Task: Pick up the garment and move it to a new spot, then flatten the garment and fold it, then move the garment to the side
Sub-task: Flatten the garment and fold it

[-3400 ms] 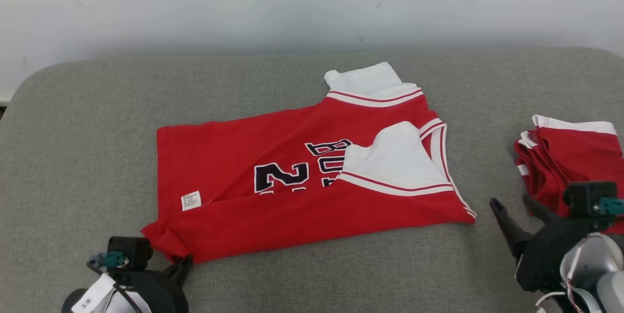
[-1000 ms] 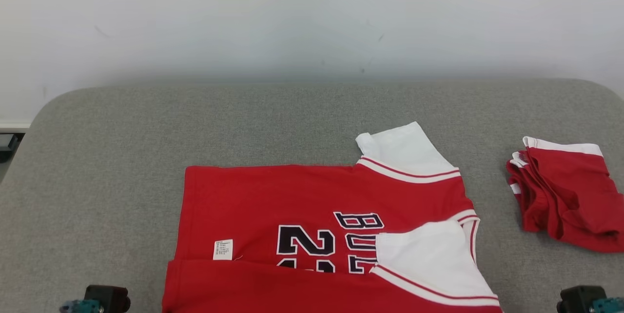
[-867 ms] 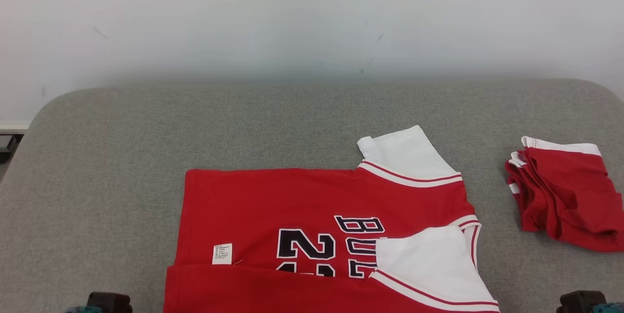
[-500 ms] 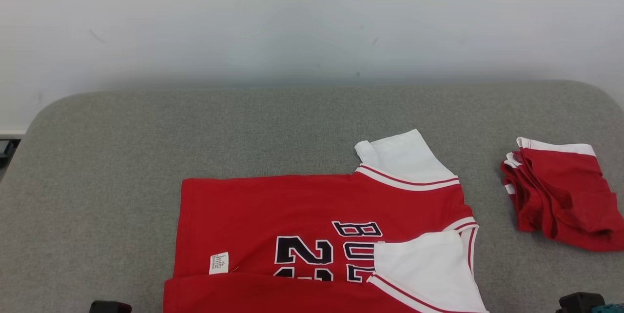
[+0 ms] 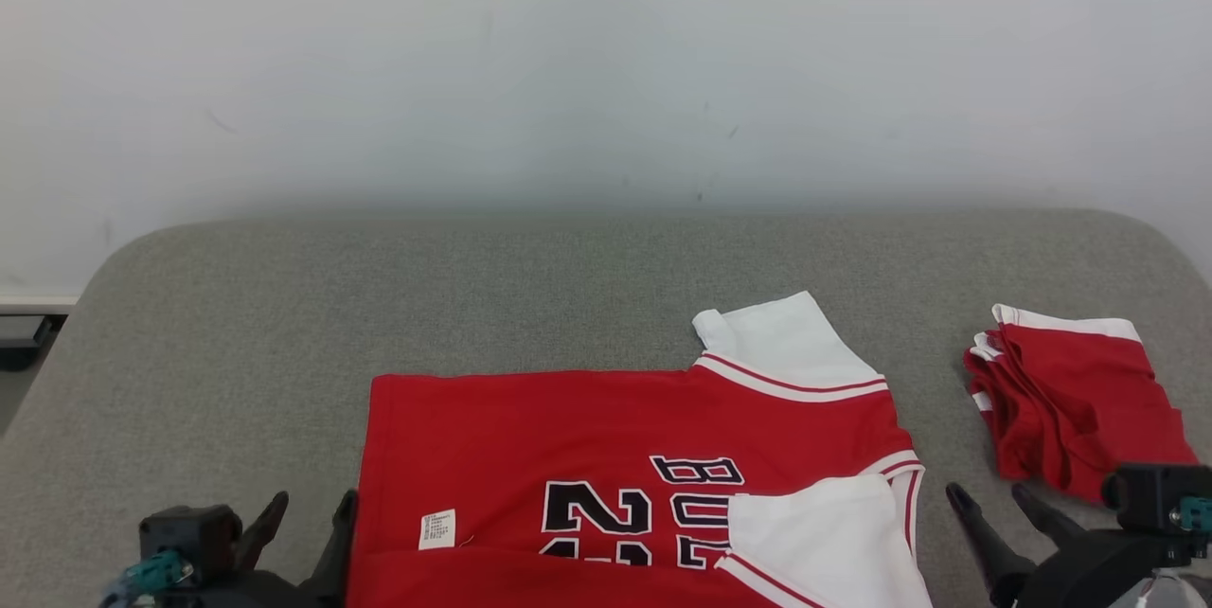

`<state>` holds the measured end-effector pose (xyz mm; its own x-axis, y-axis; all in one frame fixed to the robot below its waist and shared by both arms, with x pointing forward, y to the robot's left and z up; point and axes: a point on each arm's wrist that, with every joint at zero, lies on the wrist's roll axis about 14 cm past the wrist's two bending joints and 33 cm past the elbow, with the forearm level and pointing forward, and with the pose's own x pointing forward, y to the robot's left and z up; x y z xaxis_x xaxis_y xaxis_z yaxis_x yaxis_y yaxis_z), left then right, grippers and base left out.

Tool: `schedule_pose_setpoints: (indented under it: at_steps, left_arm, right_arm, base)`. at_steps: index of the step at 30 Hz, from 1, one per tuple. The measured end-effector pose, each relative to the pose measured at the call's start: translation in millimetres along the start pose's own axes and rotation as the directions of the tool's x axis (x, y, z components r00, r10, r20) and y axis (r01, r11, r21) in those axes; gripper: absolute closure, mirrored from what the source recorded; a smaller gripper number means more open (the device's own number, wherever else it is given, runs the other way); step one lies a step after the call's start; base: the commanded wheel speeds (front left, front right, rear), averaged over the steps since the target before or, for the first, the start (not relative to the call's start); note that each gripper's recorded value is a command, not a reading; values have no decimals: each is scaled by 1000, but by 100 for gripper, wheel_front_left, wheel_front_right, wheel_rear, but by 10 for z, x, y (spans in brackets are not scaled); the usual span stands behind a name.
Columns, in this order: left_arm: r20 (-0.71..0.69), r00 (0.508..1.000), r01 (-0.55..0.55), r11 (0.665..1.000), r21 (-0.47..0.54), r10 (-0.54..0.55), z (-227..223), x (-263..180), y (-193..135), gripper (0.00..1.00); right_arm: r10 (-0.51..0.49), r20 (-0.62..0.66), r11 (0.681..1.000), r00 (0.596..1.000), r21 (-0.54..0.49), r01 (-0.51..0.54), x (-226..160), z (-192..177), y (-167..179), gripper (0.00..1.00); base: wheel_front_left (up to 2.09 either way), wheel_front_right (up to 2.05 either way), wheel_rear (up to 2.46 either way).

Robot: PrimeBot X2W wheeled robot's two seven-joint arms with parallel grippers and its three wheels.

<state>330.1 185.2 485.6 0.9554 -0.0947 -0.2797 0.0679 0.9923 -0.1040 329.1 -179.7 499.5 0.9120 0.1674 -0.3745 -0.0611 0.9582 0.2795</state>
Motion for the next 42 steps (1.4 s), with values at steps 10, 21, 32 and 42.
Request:
schedule_pose_setpoints:
  at_steps: [10, 21, 32, 42]
  left_arm:
    - [178, 984, 21, 1000, 13, -23, 323, 18, -205, 0]
    - [225, 972, 64, 997, 51, -74, 349, 43, -409, 0]
    - [212, 974, 73, 995, 61, -84, 262, 56, -424, 0]
    - [194, 977, 71, 995, 74, -84, 180, 57, -398, 0]
  right_arm:
    - [61, 174, 997, 983, -59, -51, 99, 247, 252, 0]
    - [-4, 285, 997, 958, -67, 24, 22, 276, 61, 0]
    - [-28, 333, 997, 943, -58, 51, -15, 270, -47, 0]
    - [-17, 328, 997, 945, -61, 39, 37, 160, -23, 0]
  base:
    - [0, 0, 0]
    - [0, 0, 0]
    - [0, 0, 0]
    - [0, 0, 0]
